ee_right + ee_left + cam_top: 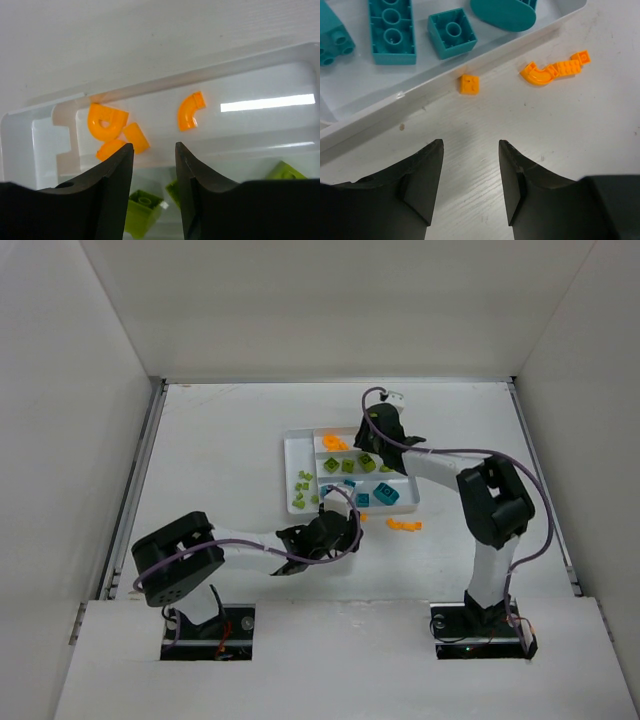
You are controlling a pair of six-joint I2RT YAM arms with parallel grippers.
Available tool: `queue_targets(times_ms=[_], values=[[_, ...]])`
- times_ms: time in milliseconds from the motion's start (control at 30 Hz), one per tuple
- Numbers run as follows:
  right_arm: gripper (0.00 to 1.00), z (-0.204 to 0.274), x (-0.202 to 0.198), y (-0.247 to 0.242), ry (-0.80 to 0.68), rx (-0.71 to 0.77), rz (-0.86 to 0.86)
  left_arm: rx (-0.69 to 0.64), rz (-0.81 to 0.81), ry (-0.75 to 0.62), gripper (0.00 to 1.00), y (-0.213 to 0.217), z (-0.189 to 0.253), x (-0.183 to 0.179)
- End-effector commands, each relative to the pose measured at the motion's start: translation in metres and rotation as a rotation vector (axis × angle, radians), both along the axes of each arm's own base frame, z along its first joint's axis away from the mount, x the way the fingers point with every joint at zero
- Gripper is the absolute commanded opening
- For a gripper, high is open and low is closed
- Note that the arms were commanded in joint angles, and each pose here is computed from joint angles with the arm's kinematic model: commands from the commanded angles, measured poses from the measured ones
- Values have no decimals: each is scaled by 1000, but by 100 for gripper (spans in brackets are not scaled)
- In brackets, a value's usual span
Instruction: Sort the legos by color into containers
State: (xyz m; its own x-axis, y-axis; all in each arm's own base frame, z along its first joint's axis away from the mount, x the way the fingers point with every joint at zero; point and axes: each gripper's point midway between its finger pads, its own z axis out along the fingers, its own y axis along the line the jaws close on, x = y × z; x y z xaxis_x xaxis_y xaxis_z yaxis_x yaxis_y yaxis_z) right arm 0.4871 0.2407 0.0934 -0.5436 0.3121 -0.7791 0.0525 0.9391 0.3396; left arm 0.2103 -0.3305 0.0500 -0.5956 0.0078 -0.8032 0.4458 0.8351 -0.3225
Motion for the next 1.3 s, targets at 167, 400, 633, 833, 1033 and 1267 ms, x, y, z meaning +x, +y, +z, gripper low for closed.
queue_targets(times_ms=[167, 400, 633, 833, 1033, 1267], values=[[41, 60, -68, -46, -153, 94, -61, -17, -9, -57, 47, -31, 10, 17], [41, 29, -138, -78, -93, 136, -101, 83, 31, -103, 47, -29, -6, 35], [27, -11, -201, -92, 27, 91, -111, 121, 36, -121, 48, -36, -15, 45], [29, -21, -222, -91, 70, 78, -95, 141, 30, -124, 47, -37, -21, 52], [37, -21, -223, -91, 68, 87, -95, 160, 22, -126, 42, -38, -27, 51], [39, -25, -223, -85, 89, 60, -53, 170, 29, -136, 17, -32, -25, 48]])
